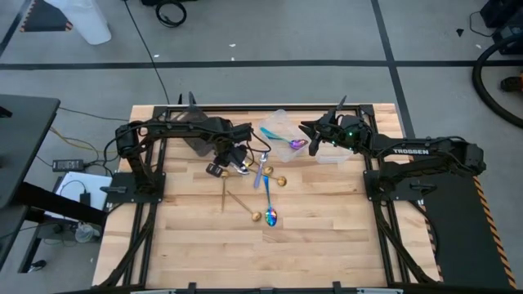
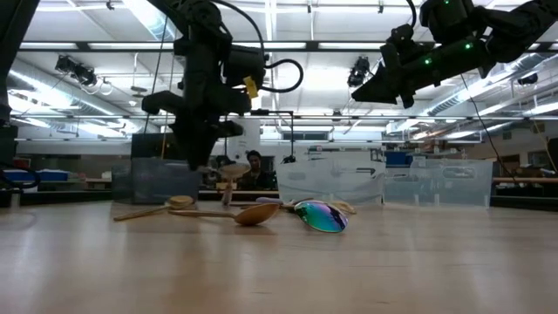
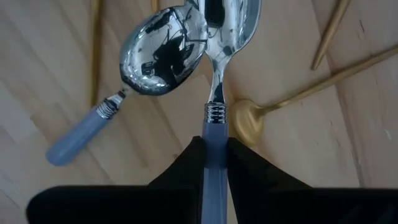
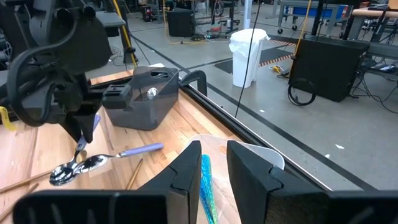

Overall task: Sort silverware by color (type)
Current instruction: Put the purple spoon into the black bin

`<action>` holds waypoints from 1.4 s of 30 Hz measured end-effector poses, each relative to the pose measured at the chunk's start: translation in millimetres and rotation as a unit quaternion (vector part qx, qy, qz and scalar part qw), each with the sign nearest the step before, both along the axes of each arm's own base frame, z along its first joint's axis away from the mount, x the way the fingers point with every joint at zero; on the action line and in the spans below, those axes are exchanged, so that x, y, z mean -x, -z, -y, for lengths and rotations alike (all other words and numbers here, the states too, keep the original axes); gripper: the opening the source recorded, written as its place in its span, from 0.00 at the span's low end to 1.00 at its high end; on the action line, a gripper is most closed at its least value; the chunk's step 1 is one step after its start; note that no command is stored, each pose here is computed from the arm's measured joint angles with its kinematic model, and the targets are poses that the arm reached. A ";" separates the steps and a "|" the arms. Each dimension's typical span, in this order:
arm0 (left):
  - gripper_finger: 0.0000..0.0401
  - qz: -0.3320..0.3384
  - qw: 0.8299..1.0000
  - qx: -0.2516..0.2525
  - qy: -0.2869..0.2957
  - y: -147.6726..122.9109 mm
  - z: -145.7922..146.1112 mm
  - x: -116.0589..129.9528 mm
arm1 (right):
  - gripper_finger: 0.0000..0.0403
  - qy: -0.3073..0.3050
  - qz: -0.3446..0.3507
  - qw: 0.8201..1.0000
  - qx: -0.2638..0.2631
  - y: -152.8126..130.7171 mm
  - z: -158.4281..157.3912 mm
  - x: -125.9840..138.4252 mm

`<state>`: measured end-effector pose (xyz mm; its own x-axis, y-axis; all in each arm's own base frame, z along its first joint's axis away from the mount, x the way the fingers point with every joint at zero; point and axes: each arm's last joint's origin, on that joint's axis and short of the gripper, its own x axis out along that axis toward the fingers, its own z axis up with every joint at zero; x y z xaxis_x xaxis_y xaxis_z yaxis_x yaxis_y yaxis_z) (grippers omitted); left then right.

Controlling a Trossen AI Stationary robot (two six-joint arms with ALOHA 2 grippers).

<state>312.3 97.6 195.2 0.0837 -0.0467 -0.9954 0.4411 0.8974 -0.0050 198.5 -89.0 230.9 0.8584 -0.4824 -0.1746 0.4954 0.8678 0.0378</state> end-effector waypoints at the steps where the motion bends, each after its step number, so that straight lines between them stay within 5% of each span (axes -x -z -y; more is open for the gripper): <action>1: 0.14 0.001 1.000 0.000 0.000 -0.4 -0.1 -0.4 | 0.22 0.000 0.000 1.000 0.000 -0.1 0.0 0.0; 20: 0.14 -0.042 0.998 0.035 -0.015 -0.6 8.8 7.1 | 0.22 0.000 0.000 1.000 0.000 -0.1 -0.1 0.0; 42: 0.14 -0.095 0.995 0.021 -0.018 -6.4 18.2 14.0 | 0.22 0.000 0.000 1.000 0.000 -0.1 -0.1 0.0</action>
